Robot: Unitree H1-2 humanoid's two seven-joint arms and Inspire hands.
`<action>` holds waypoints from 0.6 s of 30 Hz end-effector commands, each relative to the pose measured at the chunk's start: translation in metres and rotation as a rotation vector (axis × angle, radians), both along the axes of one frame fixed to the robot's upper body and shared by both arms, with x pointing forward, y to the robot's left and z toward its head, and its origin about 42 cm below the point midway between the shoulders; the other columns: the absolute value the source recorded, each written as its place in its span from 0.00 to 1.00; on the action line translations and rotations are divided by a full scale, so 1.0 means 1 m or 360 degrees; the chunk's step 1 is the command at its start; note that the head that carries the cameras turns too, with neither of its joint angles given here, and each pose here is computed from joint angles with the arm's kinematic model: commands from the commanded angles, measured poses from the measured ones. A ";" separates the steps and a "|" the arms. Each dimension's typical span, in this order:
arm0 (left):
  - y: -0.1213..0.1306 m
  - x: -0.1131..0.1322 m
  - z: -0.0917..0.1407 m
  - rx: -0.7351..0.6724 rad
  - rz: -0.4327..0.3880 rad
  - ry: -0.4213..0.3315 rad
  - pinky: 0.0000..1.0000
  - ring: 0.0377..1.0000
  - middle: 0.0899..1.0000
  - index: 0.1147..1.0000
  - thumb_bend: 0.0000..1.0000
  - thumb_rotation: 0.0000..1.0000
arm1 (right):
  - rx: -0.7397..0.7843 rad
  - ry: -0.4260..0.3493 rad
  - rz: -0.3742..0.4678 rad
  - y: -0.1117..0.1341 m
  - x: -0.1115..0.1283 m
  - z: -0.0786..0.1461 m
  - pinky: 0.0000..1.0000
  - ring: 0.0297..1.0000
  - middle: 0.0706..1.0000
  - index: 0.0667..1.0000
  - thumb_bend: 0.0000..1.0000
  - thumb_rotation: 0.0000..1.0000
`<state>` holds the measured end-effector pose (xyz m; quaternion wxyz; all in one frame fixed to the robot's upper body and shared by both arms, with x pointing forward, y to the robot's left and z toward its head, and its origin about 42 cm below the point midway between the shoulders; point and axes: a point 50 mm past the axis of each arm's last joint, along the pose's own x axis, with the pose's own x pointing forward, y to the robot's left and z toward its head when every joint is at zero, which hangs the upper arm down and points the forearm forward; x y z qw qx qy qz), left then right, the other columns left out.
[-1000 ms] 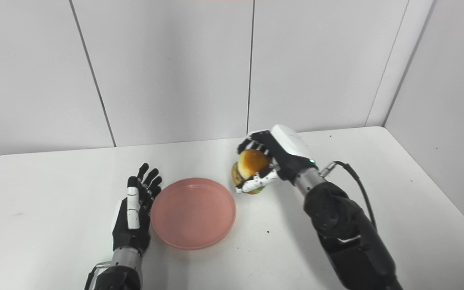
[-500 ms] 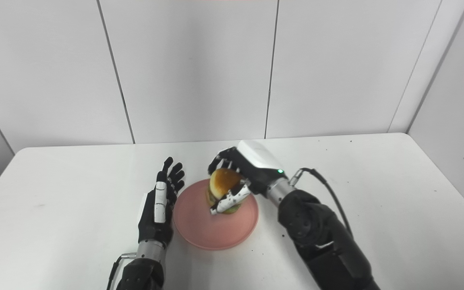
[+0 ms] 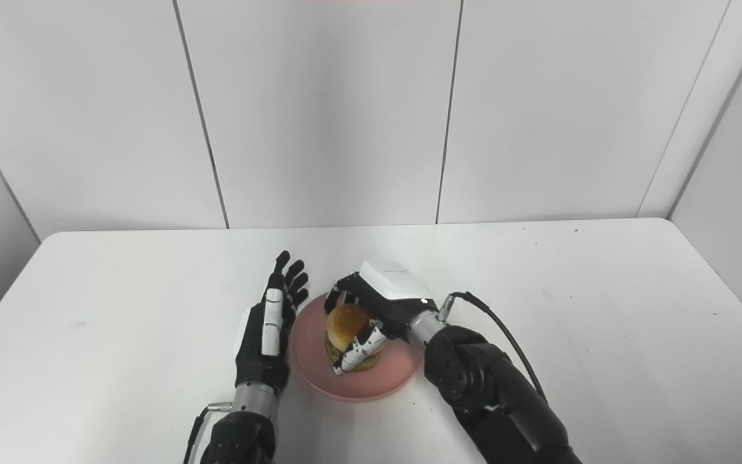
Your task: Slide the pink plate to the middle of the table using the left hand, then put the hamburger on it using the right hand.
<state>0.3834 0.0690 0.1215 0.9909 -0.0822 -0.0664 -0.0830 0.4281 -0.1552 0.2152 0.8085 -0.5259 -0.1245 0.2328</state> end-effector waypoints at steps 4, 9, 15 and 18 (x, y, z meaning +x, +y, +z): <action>-0.008 -0.022 -0.034 -0.0039 0.0009 0.0150 0.93 0.93 0.94 0.94 0.67 1.00 | -0.0009 -0.0156 0.0058 0.007 0.011 0.018 0.29 0.35 0.44 0.51 0.51 0.00; -0.007 -0.023 -0.033 -0.0072 0.0001 0.0145 0.93 0.94 0.95 0.95 0.67 1.00 | 0.0015 -0.0209 0.0054 0.004 0.004 0.018 0.40 0.48 0.52 0.48 0.52 0.07; -0.005 -0.020 -0.034 -0.0057 -0.0018 0.0144 0.97 0.96 0.97 0.96 0.69 1.00 | 0.0199 -0.0128 0.0114 -0.003 -0.006 0.021 0.81 0.91 0.90 0.88 0.66 0.42; -0.004 -0.020 -0.033 -0.0023 -0.0003 0.0155 0.97 0.96 0.96 0.95 0.69 1.00 | 0.0321 -0.0108 0.0137 -0.010 -0.013 0.022 0.93 0.99 0.99 0.95 0.65 0.49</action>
